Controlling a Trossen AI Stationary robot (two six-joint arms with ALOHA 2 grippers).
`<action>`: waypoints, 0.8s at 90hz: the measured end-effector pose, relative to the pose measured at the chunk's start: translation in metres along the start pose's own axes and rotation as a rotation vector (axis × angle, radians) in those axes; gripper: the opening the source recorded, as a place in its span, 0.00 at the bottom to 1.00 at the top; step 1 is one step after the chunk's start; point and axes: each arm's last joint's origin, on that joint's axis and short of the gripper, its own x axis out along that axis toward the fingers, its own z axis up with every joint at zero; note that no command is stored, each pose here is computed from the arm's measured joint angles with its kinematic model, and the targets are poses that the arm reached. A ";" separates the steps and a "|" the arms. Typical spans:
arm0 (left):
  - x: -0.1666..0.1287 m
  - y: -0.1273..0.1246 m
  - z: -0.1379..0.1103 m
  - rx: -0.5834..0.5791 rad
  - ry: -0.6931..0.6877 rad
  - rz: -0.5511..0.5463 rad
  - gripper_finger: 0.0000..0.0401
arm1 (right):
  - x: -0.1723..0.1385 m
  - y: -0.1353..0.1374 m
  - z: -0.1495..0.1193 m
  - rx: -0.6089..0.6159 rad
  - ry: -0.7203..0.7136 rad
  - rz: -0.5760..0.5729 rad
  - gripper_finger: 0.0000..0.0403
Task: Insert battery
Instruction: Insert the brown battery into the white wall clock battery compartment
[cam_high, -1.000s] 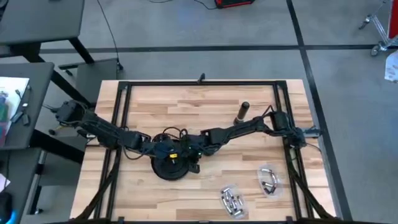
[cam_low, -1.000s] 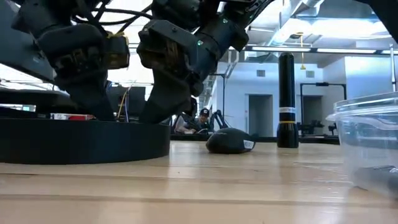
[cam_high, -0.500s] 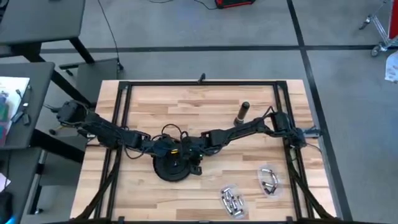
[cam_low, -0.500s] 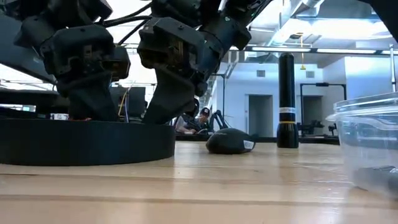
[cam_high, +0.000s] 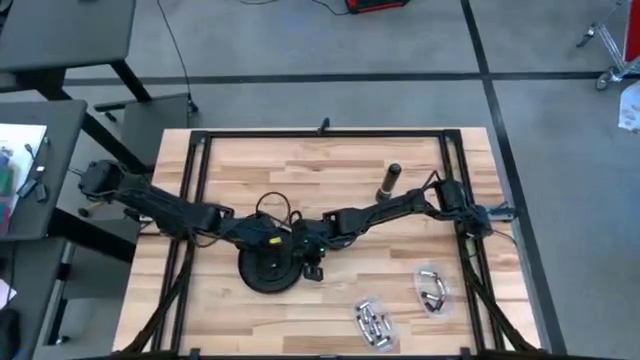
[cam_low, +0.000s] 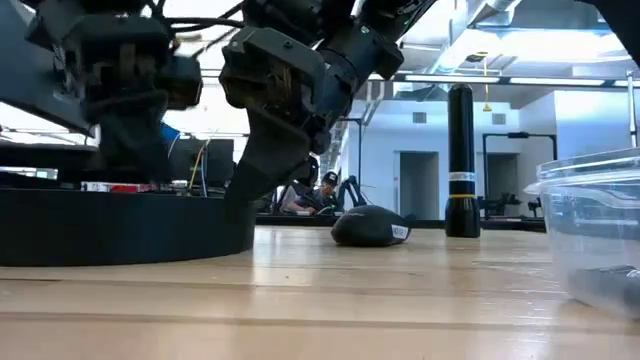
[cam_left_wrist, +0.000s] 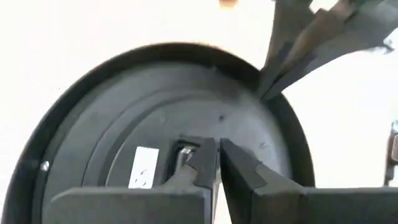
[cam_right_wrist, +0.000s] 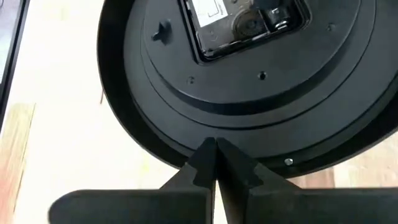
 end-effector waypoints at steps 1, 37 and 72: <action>-0.001 0.000 0.000 0.000 -0.004 0.004 0.00 | 0.000 0.000 0.000 0.000 0.000 0.000 0.00; 0.014 0.006 -0.011 0.053 0.060 0.093 0.00 | 0.000 0.000 0.000 0.001 0.002 0.000 0.00; 0.027 0.013 -0.023 0.126 0.171 0.164 0.00 | 0.000 -0.001 -0.001 0.003 0.007 -0.003 0.00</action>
